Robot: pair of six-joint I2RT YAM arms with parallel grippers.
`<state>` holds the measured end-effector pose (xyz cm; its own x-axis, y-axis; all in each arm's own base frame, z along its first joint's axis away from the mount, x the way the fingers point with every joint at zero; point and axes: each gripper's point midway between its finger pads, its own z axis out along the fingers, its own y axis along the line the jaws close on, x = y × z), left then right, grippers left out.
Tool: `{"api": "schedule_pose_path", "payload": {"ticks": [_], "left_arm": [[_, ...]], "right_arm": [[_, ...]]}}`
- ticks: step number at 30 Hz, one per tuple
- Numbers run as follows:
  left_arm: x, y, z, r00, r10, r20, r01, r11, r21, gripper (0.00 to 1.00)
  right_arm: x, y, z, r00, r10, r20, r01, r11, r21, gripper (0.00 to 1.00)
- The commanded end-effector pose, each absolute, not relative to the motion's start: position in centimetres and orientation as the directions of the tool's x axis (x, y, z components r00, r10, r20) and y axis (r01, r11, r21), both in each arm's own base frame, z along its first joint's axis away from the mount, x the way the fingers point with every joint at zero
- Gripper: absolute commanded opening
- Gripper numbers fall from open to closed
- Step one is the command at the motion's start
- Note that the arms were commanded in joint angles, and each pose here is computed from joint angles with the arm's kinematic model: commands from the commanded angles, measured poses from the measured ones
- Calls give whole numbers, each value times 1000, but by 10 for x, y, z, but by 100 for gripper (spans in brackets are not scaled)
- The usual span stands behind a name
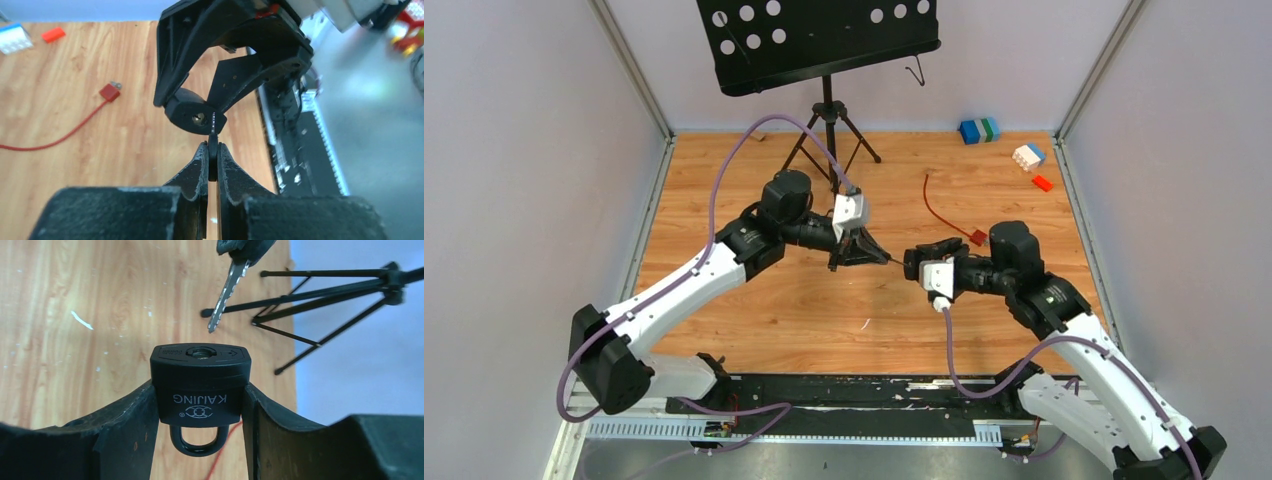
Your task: Unlock with the key
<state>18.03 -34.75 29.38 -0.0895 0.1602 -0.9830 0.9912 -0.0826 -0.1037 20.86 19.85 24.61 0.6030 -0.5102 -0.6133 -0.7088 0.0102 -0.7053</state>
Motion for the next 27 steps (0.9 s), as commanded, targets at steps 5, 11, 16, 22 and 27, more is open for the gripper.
{"api": "schedule_pose_path", "payload": {"ticks": [5, 11, 16, 22, 27], "left_arm": [[159, -315, 293, 517, 228, -825, 844, -297, 447, 0], [144, -304, 292, 688, 208, -696, 707, -409, 577, 0], [134, -301, 292, 764, 163, -624, 618, -464, 635, 0], [134, -304, 289, 827, 155, -541, 536, -507, 675, 0], [136, -306, 291, 853, 157, -497, 500, -516, 695, 0]], "right_arm": [[190, 230, 269, 619, -333, -711, -768, -66, -637, 0], [175, 244, 261, 557, -255, -790, -830, -146, -538, 0], [171, 249, 257, 526, -225, -820, -850, -180, -495, 0], [166, 253, 255, 498, -203, -843, -864, -204, -461, 0], [163, 256, 252, 468, -188, -863, -876, -228, -426, 0]]}}
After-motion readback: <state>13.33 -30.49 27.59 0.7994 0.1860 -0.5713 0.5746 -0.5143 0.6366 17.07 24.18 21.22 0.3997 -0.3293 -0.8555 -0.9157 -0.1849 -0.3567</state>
